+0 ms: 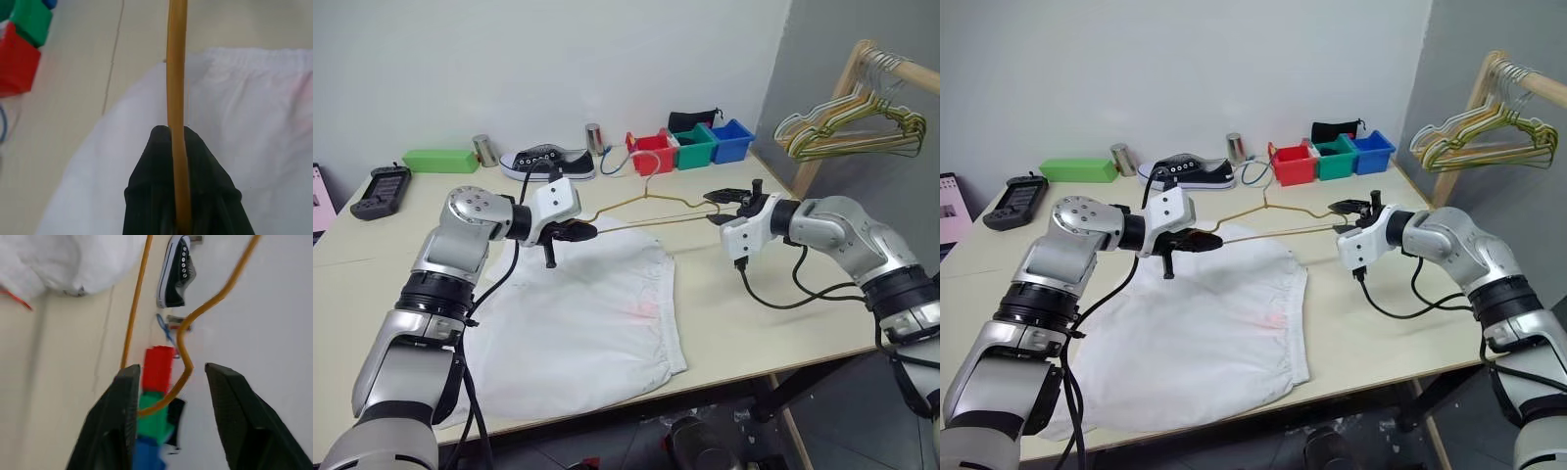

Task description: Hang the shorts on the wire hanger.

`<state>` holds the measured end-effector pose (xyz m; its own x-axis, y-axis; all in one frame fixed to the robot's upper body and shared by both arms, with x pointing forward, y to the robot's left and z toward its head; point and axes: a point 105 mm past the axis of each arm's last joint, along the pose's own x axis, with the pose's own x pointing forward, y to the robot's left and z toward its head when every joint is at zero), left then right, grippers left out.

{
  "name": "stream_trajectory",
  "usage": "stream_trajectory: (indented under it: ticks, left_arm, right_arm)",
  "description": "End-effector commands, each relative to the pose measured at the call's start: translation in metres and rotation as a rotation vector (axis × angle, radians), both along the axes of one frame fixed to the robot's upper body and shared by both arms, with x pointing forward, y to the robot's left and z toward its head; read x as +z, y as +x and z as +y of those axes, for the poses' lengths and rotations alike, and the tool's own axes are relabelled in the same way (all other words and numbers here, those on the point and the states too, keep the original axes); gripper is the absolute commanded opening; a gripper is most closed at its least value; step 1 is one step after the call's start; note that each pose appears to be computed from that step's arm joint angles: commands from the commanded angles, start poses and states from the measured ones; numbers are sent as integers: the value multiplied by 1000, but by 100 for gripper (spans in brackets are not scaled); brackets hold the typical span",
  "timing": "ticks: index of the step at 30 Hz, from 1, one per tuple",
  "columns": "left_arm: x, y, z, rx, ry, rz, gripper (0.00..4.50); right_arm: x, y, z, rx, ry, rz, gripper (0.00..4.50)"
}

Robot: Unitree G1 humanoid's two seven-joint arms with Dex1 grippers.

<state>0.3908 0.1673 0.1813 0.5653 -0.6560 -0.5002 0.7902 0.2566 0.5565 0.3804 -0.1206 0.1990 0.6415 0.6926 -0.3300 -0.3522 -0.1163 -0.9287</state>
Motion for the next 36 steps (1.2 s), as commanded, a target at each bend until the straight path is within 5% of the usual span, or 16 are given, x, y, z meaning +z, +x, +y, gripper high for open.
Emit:
stream_trajectory:
  ticks: [1,6,23,25,36]
  left_arm:
    - [24,11,-10,-17,60,-209,0]
    - [30,9,-25,-86,100,-325,0]
    - [46,0,-53,-189,130,-474,0]
    - [46,-1,-54,-191,130,-474,0]
    - [43,-3,-54,-195,131,-457,0]
  right_arm:
    - [26,-8,-4,-57,176,202,328]
    - [30,0,-13,-163,244,288,448]
    - [7,38,-28,-342,187,254,448]
    - [8,40,-26,-337,194,248,431]
    - [8,43,-24,-330,185,215,152]
